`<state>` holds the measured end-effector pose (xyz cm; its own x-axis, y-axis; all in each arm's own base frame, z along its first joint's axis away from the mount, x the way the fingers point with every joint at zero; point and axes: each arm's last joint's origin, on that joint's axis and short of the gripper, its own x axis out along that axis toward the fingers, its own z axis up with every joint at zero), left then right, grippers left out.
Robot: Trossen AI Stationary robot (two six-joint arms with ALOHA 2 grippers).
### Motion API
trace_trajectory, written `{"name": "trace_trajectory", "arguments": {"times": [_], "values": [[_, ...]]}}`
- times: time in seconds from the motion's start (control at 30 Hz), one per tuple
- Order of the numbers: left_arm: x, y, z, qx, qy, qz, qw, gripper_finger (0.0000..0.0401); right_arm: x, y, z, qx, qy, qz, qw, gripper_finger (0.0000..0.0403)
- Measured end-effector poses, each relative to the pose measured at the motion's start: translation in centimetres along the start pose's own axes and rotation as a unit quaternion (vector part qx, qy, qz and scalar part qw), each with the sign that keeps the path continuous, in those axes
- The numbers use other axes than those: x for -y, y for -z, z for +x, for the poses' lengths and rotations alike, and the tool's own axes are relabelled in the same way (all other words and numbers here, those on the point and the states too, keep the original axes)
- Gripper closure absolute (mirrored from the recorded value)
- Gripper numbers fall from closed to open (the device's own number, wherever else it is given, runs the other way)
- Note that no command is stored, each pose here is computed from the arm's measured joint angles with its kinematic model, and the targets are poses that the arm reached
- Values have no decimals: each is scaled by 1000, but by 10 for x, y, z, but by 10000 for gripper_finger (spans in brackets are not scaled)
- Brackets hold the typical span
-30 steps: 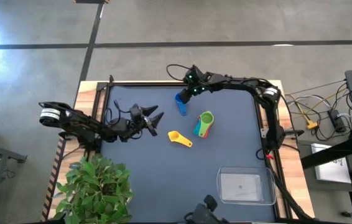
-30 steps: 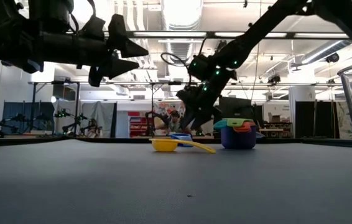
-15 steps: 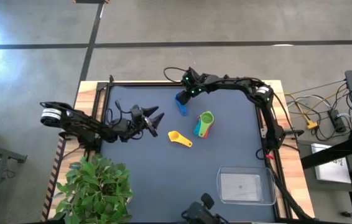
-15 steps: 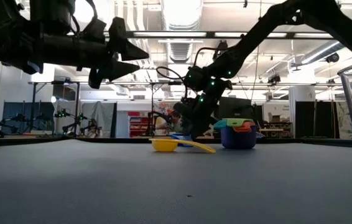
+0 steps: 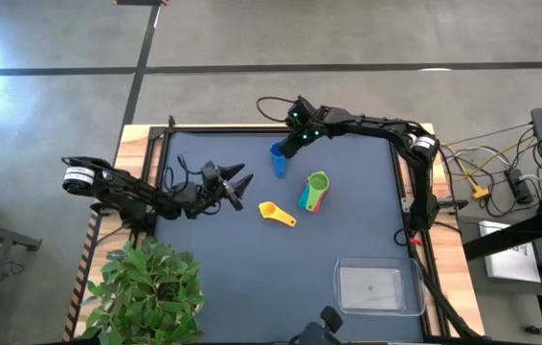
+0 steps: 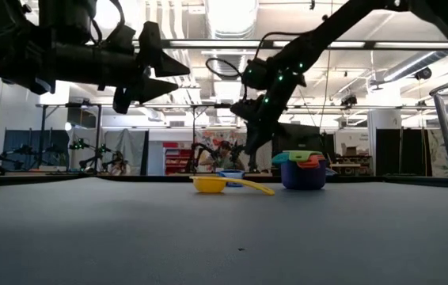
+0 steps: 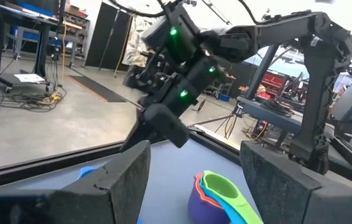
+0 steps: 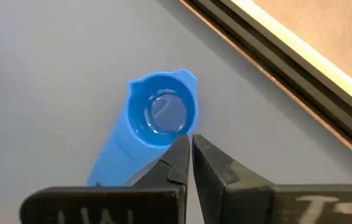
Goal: Nest measuring cups in basket
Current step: Stack the blue measuring cup on top of the green measuring cup
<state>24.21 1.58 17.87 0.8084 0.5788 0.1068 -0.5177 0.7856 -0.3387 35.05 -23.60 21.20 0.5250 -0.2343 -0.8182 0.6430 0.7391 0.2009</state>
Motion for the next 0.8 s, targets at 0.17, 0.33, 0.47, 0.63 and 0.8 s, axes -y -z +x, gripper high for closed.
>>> {"name": "trace_trajectory", "arguments": {"times": [0.17,0.33,0.47,0.63,0.8], "values": [[3,-2,3,3,2,-3,1000,169,-1,-2,-1,17,-3,-4,1000,394],[4,-2,4,-1,1,0,1000,169,1,-3,15,28,0,-24,999,386],[5,-1,5,-7,1,4,1000,169,3,0,32,27,4,-27,999,362],[5,-1,6,-10,0,6,1000,169,5,2,44,27,8,-37,999,318],[5,-1,6,-10,0,6,1000,169,6,2,48,32,8,-42,999,288]]}}
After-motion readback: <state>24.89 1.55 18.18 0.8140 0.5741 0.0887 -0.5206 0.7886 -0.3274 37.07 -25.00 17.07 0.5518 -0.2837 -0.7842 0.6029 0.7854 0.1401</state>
